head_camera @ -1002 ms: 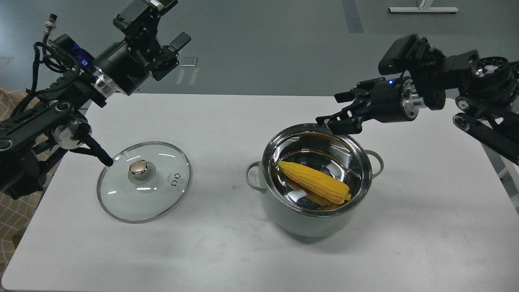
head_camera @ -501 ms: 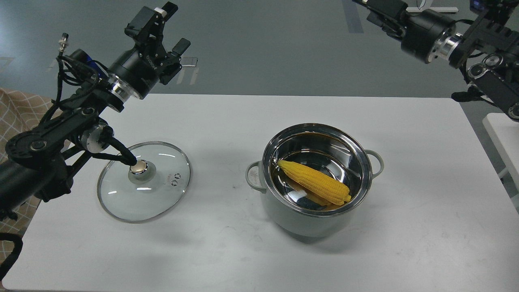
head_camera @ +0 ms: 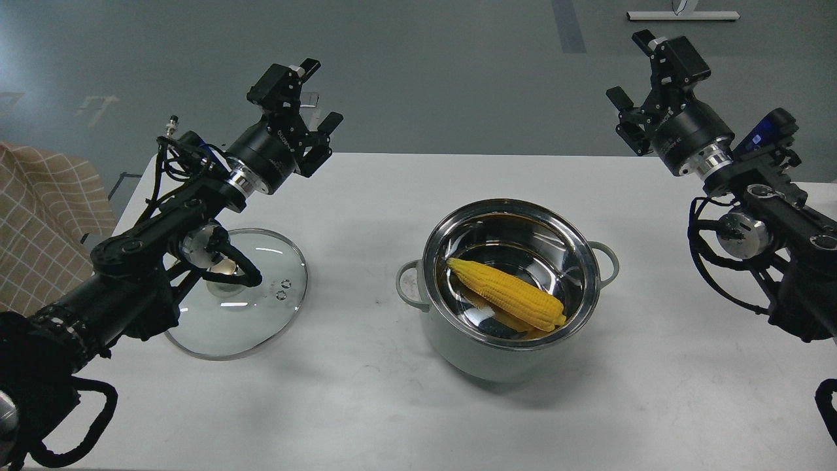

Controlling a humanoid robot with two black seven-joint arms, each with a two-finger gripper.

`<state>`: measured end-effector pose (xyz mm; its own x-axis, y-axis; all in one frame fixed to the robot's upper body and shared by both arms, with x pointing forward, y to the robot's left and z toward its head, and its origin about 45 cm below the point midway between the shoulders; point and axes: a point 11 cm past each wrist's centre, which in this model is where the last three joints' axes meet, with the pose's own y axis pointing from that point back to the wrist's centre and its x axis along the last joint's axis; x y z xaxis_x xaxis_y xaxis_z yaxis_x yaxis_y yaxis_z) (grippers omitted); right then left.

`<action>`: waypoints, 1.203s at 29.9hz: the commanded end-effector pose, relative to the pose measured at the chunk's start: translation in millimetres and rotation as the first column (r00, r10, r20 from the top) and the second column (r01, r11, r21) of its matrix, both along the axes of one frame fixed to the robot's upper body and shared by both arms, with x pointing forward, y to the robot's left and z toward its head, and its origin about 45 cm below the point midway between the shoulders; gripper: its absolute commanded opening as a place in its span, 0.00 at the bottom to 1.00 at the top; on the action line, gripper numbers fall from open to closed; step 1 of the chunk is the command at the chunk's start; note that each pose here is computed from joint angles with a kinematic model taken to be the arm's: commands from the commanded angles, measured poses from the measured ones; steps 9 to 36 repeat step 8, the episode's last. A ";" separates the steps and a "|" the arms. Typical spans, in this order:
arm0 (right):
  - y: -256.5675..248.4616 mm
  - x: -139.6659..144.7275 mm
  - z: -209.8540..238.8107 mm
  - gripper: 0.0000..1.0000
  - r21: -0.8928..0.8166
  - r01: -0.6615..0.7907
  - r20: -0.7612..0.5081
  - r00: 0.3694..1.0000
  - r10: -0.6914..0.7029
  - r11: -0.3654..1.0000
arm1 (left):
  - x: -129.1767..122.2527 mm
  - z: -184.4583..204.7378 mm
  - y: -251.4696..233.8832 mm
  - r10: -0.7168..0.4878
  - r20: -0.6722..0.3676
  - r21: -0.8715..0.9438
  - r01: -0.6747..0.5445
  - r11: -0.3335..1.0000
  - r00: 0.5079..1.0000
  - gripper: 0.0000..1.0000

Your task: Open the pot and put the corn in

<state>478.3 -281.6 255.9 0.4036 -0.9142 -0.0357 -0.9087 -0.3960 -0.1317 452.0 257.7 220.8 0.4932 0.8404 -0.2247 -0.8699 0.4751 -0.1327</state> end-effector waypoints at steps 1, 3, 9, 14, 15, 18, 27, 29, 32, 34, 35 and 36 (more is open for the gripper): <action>1.7 -7.0 -16.4 1.00 0.048 0.014 -0.029 1.000 -0.012 0.999 | -1.3 -8.5 -6.1 -0.032 -0.023 -0.032 0.032 0.999 0.999 0.98; -0.2 -10.2 -23.2 1.00 0.048 0.021 -0.042 0.999 -0.019 0.999 | -1.7 -11.7 -9.3 -0.031 -0.030 -0.034 0.030 0.999 0.999 0.98; -7.2 -13.3 -30.2 1.00 0.061 0.050 -0.055 0.997 -0.046 0.997 | -2.6 -17.3 -8.6 -0.028 -0.043 -0.035 0.026 0.999 0.999 0.98; -7.2 -13.3 -30.2 1.00 0.061 0.050 -0.055 0.997 -0.046 0.997 | -2.6 -17.3 -8.6 -0.028 -0.043 -0.035 0.026 0.999 0.999 0.98; -7.2 -13.3 -30.2 1.00 0.061 0.050 -0.055 0.997 -0.046 0.997 | -2.6 -17.3 -8.6 -0.028 -0.043 -0.035 0.026 0.999 0.999 0.98; -7.2 -13.3 -30.2 1.00 0.061 0.050 -0.055 0.997 -0.046 0.997 | -2.6 -17.3 -8.6 -0.028 -0.043 -0.035 0.026 0.999 0.999 0.98; -7.2 -13.3 -30.2 1.00 0.061 0.050 -0.055 0.997 -0.046 0.997 | -2.6 -17.3 -8.6 -0.028 -0.043 -0.035 0.026 0.999 0.999 0.98; -7.2 -13.3 -30.2 1.00 0.061 0.050 -0.055 0.997 -0.046 0.997 | -2.6 -17.3 -8.6 -0.028 -0.043 -0.035 0.026 0.999 0.999 0.98; -7.2 -13.3 -30.2 1.00 0.061 0.050 -0.055 0.997 -0.046 0.997 | -2.6 -17.3 -8.6 -0.028 -0.043 -0.035 0.026 0.999 0.999 0.98; -7.2 -13.3 -30.2 1.00 0.061 0.050 -0.055 0.997 -0.046 0.997 | -2.6 -17.3 -8.6 -0.028 -0.043 -0.035 0.026 0.999 0.999 0.98; -7.2 -13.3 -30.2 1.00 0.061 0.050 -0.055 0.997 -0.046 0.997 | -2.6 -17.3 -8.6 -0.028 -0.043 -0.035 0.026 0.999 0.999 0.98; -7.2 -13.3 -30.2 1.00 0.061 0.050 -0.055 0.997 -0.046 0.997 | -2.6 -17.3 -8.6 -0.028 -0.043 -0.035 0.026 0.999 0.999 0.98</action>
